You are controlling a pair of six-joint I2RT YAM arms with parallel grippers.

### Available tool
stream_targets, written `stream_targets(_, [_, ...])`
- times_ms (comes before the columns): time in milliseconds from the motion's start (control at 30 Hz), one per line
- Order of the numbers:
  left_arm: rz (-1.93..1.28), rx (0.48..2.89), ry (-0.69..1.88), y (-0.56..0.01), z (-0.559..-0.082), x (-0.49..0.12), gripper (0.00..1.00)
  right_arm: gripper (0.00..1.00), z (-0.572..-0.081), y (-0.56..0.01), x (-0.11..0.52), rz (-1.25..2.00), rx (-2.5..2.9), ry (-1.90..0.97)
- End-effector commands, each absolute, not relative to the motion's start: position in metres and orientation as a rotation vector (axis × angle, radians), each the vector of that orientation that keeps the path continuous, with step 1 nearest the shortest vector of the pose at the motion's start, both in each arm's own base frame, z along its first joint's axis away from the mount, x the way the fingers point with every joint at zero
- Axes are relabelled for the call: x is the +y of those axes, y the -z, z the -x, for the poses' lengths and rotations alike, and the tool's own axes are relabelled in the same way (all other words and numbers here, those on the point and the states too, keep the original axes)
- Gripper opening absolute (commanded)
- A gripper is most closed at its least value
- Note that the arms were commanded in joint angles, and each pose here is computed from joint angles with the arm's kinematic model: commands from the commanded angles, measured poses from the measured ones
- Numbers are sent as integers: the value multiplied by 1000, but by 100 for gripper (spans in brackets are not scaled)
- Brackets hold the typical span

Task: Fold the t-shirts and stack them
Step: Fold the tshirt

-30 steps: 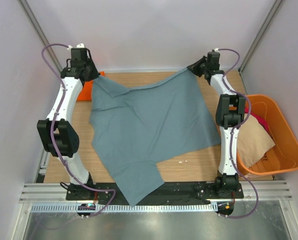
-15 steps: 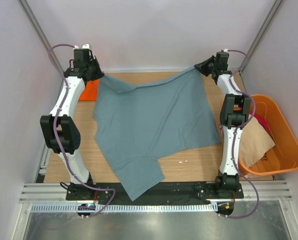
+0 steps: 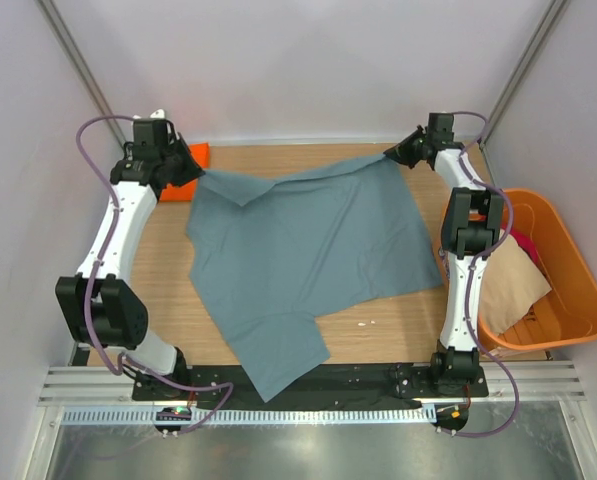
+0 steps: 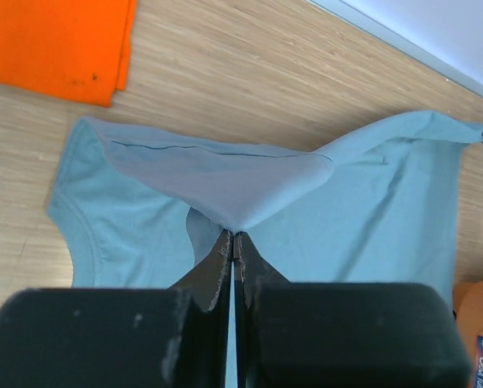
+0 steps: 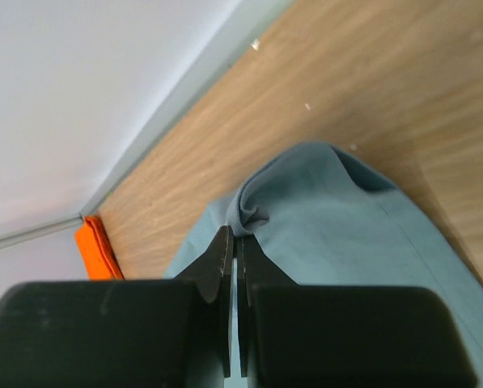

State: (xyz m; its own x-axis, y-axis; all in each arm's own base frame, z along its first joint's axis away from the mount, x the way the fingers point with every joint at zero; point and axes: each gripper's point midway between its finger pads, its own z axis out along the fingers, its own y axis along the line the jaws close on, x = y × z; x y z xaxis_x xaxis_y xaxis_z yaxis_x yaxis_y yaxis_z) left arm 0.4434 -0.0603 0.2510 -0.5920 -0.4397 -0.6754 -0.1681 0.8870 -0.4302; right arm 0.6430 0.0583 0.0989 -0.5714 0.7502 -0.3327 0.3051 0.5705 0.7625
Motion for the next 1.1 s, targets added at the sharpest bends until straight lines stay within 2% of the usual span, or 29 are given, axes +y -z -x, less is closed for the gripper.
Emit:
stream_targets(0, [466, 2198, 437, -260, -424, -61, 0, 1, -616, -158, 59, -770, 2147, -865])
stream_targets(467, [578, 2289, 424, -230, -368, -58, 0, 1, -559, -154, 26, -771, 2258, -764])
stream_targets(767, [720, 2365, 345, -204, -323, -47, 0, 1, -540, -125, 23, -815, 2365, -719])
stream_targets(1067, [786, 2419, 390, -181, -300, -54, 0, 1, -518, -106, 12, -819, 2470, -586])
